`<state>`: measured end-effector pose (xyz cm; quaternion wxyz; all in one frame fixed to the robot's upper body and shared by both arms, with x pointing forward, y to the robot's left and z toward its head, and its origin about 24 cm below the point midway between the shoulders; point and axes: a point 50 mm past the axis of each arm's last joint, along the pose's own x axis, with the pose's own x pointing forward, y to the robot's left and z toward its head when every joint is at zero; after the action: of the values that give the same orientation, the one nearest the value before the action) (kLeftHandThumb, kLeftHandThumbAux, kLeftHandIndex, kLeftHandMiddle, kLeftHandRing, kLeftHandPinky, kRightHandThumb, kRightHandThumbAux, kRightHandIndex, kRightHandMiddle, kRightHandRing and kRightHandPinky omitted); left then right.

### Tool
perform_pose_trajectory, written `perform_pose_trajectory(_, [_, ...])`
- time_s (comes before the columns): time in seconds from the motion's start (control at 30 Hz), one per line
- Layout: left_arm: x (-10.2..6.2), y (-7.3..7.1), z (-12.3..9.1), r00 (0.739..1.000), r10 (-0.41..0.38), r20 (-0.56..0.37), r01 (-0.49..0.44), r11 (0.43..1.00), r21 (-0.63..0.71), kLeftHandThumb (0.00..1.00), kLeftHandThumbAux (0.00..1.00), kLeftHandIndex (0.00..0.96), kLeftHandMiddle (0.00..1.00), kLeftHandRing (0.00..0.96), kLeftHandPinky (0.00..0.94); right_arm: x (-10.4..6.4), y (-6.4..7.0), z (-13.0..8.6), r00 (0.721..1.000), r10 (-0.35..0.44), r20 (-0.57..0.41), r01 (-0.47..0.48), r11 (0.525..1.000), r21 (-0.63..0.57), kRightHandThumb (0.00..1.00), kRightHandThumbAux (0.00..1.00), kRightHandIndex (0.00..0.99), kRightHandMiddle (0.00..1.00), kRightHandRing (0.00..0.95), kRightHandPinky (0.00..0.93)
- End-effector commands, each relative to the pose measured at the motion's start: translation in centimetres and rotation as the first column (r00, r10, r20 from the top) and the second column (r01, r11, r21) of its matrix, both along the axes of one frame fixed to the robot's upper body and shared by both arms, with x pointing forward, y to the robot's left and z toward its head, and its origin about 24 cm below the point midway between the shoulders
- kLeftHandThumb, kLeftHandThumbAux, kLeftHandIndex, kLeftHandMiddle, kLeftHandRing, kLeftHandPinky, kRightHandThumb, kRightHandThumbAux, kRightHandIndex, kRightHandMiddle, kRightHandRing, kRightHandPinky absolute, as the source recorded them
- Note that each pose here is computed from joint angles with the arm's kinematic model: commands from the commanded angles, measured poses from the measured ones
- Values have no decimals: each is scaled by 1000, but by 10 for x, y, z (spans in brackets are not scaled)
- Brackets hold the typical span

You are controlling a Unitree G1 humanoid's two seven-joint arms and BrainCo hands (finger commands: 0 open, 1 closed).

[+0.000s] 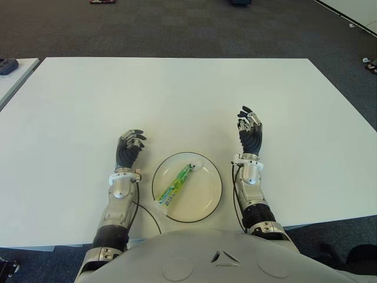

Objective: Put the toothpaste on the table into the plate.

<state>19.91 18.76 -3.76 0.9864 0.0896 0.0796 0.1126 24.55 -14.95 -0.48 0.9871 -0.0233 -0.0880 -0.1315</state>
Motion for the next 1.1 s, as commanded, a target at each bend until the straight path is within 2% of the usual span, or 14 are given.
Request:
perform_pose_trajectory(0.03, [-10, -1, -15, 996, -8, -93, 7, 1000, -4, 831, 683, 395, 499, 613, 594, -9, -4, -11, 998, -11, -54, 11, 1000, -9, 702, 730, 431, 454, 383, 371])
perform_pose_trajectory(0.43, [-9, -2, -14, 995, -13, -96, 13, 1000, 0, 830, 684, 387, 508, 620, 601, -16, -7, -19, 992, -15, -127, 11, 1000, -28, 705, 731, 431, 453, 412, 426])
perform_pose_trajectory(0.73, [-9, -4, -14, 995, -22, -99, 21, 1000, -11, 830, 684, 384, 517, 633, 609, -21, -7, -24, 982, 21, -187, -27, 999, -29, 706, 734, 425, 442, 417, 439])
perform_pose_trajectory(1.0, [-9, -5, -15, 995, -20, -103, 19, 1000, -12, 831, 683, 386, 519, 638, 611, -24, -13, -32, 954, 109, -280, -136, 988, -78, 709, 734, 425, 451, 432, 441])
perform_pose_trajectory(1.1, [-9, -5, -16, 993, -15, -113, 14, 1000, -10, 831, 682, 390, 515, 633, 606, -25, -15, -34, 929, 153, -336, -194, 977, -93, 710, 733, 424, 446, 424, 422])
